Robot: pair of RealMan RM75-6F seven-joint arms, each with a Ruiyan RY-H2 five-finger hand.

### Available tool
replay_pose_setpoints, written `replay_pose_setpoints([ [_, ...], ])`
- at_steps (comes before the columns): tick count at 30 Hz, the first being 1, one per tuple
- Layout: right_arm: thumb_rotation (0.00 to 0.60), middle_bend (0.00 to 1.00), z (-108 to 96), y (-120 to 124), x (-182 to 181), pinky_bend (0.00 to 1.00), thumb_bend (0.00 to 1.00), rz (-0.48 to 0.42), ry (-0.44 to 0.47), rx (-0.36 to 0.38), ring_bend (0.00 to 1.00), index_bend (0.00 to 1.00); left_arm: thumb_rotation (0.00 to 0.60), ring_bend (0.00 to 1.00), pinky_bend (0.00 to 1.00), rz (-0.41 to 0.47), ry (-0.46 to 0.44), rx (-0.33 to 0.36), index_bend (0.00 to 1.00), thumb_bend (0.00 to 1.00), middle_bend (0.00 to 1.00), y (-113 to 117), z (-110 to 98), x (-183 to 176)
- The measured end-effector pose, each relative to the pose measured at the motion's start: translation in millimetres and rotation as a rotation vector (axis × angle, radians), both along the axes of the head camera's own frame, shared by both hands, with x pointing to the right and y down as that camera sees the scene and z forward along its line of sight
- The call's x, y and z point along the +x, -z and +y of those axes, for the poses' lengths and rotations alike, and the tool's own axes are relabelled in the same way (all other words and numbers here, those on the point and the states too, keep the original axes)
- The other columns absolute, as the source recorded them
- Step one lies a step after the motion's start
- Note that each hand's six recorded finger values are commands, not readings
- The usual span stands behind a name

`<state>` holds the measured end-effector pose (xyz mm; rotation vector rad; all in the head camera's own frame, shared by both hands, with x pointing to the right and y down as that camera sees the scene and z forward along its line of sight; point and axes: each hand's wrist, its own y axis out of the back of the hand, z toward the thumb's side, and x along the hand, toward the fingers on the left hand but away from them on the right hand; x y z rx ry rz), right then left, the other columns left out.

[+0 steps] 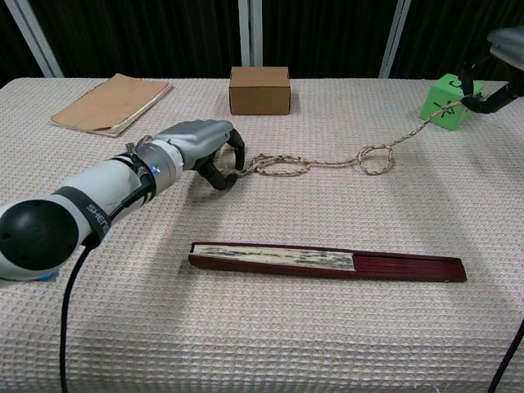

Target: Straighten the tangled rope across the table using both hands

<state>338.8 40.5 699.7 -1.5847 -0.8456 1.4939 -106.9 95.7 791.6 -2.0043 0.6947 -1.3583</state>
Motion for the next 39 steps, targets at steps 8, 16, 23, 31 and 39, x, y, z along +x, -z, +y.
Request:
replay_pose_setpoints([
  [8, 0.6, 0.31, 3, -1, 4, 0.15, 0.66, -0.014, -0.019, -0.001, 0.12, 0.7, 0.6, 0.11, 0.14, -0.01, 0.005, 0.007, 0.55, 0.53, 0.21, -1, -1, -3],
  [16, 0.6, 0.32, 8, 9, 19, 0.15, 0.66, -0.035, -0.049, 0.02, 0.12, 0.7, 0.6, 0.11, 0.14, -0.005, 0.051, 0.065, 0.57, 0.52, 0.22, 14, -13, -31],
  [23, 0.6, 0.33, 16, 21, 42, 0.15, 0.66, -0.051, -0.087, 0.035, 0.12, 0.72, 0.6, 0.11, 0.14, -0.064, 0.133, 0.156, 0.58, 0.52, 0.22, 38, -19, -114],
  [31, 0.6, 0.33, 26, 17, 71, 0.15, 0.67, -0.028, -0.141, 0.017, 0.12, 0.73, 0.6, 0.11, 0.14, -0.176, 0.27, 0.183, 0.58, 0.52, 0.22, 56, -2, -225],
  [39, 0.6, 0.33, 35, 5, 92, 0.15, 0.67, 0.001, -0.184, -0.011, 0.12, 0.73, 0.6, 0.11, 0.14, -0.252, 0.359, 0.157, 0.58, 0.52, 0.22, 52, 14, -283],
])
